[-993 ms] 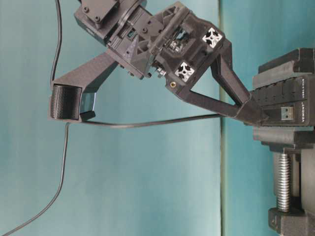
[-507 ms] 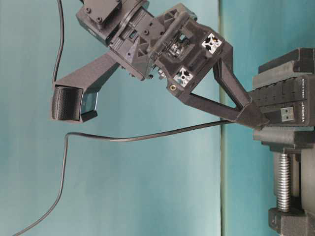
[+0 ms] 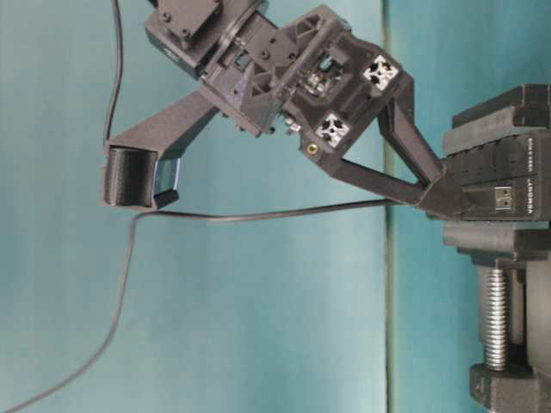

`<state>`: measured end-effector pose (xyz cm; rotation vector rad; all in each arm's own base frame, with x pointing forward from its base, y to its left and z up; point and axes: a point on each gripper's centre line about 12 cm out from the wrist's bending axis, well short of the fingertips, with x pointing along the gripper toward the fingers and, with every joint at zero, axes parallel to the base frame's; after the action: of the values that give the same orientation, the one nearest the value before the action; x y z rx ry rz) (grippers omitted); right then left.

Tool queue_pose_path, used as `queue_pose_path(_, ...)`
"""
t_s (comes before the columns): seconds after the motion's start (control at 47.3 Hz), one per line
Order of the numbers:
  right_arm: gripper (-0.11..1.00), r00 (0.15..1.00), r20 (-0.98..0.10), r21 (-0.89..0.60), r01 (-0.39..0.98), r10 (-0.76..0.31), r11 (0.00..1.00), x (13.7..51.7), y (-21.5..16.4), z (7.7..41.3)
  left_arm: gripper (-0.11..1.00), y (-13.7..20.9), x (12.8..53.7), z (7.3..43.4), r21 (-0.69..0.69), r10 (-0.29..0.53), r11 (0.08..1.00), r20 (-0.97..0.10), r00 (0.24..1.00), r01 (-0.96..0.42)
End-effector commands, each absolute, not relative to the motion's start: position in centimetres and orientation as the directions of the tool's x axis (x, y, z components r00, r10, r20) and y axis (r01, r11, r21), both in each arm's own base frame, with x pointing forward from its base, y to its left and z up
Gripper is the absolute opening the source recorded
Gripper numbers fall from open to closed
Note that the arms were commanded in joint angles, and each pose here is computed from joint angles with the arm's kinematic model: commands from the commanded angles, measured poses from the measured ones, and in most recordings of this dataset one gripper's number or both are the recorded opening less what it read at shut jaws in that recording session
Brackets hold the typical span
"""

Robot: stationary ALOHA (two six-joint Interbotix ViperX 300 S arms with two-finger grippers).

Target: Insert the USB into the front port of the fixed hub.

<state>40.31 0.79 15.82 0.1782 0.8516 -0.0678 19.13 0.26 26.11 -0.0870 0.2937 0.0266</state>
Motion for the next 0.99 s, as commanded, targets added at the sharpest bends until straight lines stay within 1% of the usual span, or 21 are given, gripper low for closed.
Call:
queue_pose_path(0.0, 0.05, 0.667, -0.745, 0.132, 0.140, 0.005, 0.981, 40.4, 0.4, 16.4, 0.00, 0.3, 19.3, 26.5, -0.084, 0.015, 0.996, -0.279, 0.960, -0.040)
queue_pose_path(0.592, 0.05, 0.663, -0.748, 0.156, 0.125, 0.035, 0.980, 40.3, 2.1, 16.2, 0.00, 0.3, 19.2, 26.4, -0.085, 0.015, 0.996, -0.283, 0.959, -0.041)
queue_pose_path(0.972, 0.05, 0.659, -0.751, 0.155, 0.126, 0.034, 0.980, 40.3, 2.1, 15.9, 0.00, 0.3, 19.2, 26.3, -0.085, 0.016, 0.996, -0.284, 0.959, -0.042)
